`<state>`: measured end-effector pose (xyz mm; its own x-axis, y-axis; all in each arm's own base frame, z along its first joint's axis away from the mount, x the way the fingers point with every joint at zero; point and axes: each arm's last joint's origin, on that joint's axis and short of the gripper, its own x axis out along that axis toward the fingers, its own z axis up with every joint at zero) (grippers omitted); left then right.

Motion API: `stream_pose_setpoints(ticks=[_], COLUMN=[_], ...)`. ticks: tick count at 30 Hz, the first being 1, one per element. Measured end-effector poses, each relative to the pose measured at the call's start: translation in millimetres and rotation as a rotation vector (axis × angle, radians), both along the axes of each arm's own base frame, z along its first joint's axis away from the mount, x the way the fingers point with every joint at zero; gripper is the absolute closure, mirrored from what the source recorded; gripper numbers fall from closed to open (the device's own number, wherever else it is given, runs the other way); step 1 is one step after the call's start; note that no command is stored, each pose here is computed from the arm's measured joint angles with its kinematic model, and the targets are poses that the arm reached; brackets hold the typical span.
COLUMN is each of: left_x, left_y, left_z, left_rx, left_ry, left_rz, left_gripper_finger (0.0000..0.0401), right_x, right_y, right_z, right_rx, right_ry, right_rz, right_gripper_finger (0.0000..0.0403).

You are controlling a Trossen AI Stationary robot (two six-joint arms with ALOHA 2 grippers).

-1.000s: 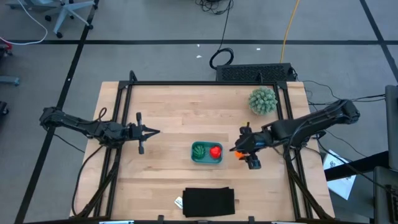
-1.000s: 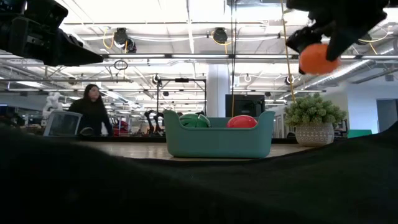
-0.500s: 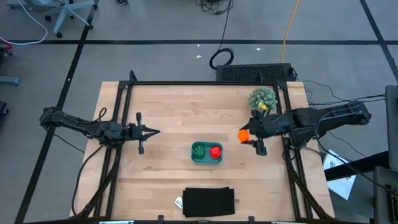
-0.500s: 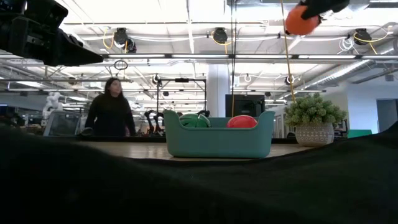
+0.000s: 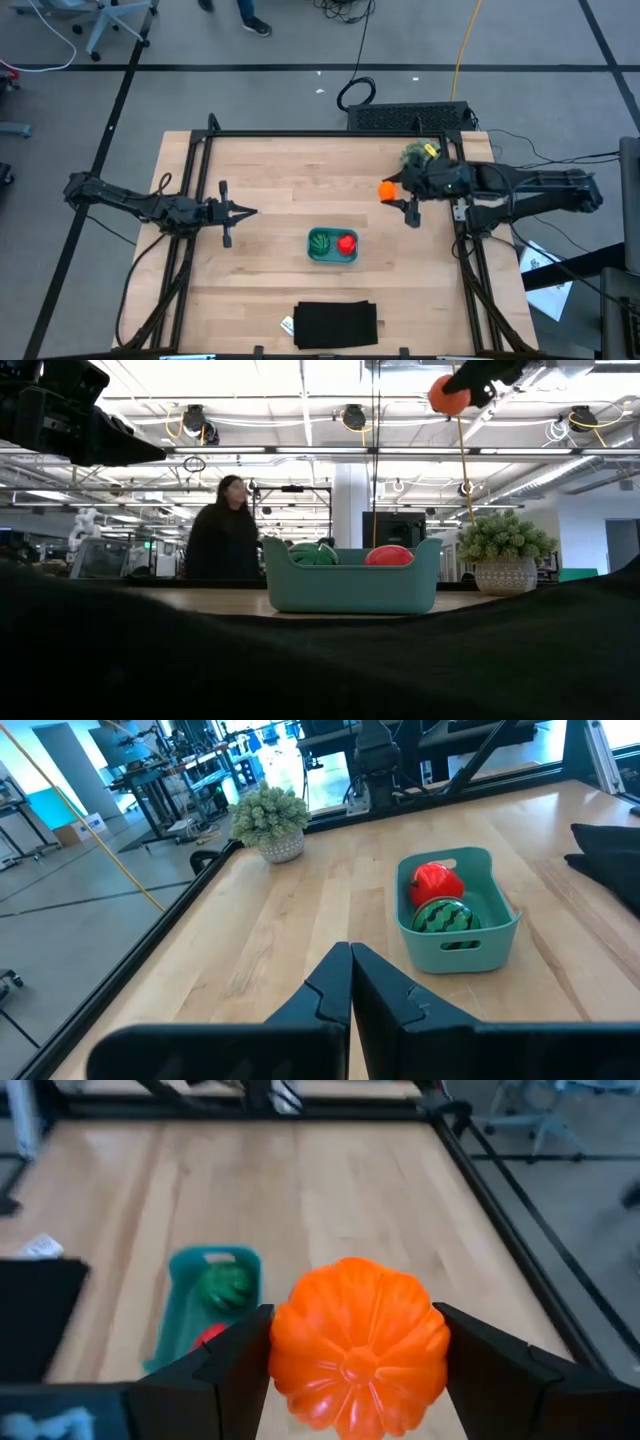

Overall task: Pick and placing Produce into tupperware
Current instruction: Put the orange pumpkin into the blue bin

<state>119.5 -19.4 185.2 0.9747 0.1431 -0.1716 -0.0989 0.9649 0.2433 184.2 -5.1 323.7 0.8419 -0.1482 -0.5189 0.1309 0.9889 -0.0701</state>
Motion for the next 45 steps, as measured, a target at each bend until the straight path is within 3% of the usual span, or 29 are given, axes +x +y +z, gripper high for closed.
stream_pose_setpoints(ticks=[10,16,34,38,45], left_x=[0.0,-0.1,-0.2,-0.2,-0.4], left_y=[0.0,0.0,0.0,0.0,0.1], left_z=[-0.1,-0.1,-0.8,-1.2,-2.3], left_rx=[0.004,0.003,0.005,0.007,0.008], left_ry=[0.001,0.001,0.009,0.013,0.023], left_rz=[-0.001,-0.001,-0.001,-0.001,-0.001], left_gripper_finger=[0.0387,0.0387,0.0386,0.0386,0.0387], right_x=[36.2,61.5,126.4,134.9,152.4], right_y=[-3.8,-3.1,-2.9,-2.0,0.0], right_z=[-0.1,-13.6,-1.9,-14.7,-51.3], right_rx=[0.047,0.066,0.132,0.161,0.121], right_ry=[-0.130,-0.094,-0.050,0.004,0.151], right_rz=[0.108,0.164,0.331,0.371,0.414], right_gripper_finger=[0.0163,0.0163,0.0163,0.0163,0.0163])
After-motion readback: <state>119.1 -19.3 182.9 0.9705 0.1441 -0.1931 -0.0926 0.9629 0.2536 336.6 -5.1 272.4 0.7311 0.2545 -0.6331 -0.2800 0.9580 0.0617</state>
